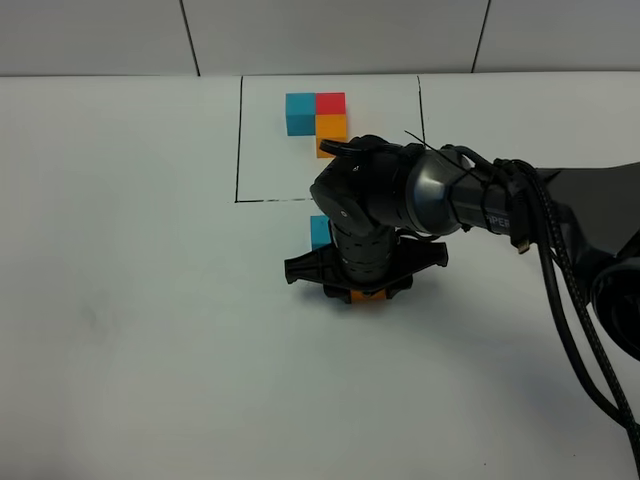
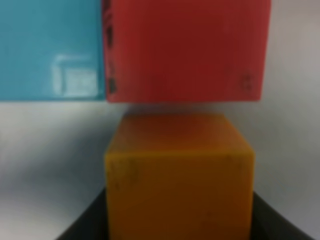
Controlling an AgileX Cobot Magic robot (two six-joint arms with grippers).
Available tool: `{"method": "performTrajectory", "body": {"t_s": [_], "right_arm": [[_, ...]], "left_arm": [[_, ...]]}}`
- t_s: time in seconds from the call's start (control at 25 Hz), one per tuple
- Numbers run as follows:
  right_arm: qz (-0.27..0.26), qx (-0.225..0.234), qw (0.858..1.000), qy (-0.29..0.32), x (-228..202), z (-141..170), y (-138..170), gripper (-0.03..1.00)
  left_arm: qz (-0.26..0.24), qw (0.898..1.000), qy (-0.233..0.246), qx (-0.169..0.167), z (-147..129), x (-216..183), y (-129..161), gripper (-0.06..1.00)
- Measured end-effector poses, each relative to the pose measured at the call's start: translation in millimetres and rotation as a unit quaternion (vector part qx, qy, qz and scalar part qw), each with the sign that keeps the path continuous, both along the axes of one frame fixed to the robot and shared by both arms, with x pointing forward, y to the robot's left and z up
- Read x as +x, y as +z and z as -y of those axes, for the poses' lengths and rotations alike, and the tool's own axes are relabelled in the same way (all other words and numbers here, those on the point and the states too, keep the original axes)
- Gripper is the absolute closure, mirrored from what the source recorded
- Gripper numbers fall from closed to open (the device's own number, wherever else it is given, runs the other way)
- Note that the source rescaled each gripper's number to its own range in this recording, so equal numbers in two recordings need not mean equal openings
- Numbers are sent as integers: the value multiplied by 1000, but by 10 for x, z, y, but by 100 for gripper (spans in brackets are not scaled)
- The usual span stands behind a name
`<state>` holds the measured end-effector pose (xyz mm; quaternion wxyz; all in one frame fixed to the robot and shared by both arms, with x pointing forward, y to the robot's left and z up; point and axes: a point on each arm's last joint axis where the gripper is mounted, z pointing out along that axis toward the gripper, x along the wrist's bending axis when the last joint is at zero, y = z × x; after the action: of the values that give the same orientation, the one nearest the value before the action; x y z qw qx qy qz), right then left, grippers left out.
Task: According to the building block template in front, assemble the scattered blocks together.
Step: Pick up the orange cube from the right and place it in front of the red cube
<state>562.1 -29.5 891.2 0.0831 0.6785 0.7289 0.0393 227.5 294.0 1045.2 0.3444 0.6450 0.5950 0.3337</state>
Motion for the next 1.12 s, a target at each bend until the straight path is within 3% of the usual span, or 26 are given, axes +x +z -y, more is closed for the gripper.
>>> {"method": "performTrajectory", "body": {"t_s": [1.12], "right_arm": [[21, 25, 999, -30, 87, 19, -13, 94]], "left_arm": [[0, 1000, 0, 0, 0, 0, 0, 44]]}}
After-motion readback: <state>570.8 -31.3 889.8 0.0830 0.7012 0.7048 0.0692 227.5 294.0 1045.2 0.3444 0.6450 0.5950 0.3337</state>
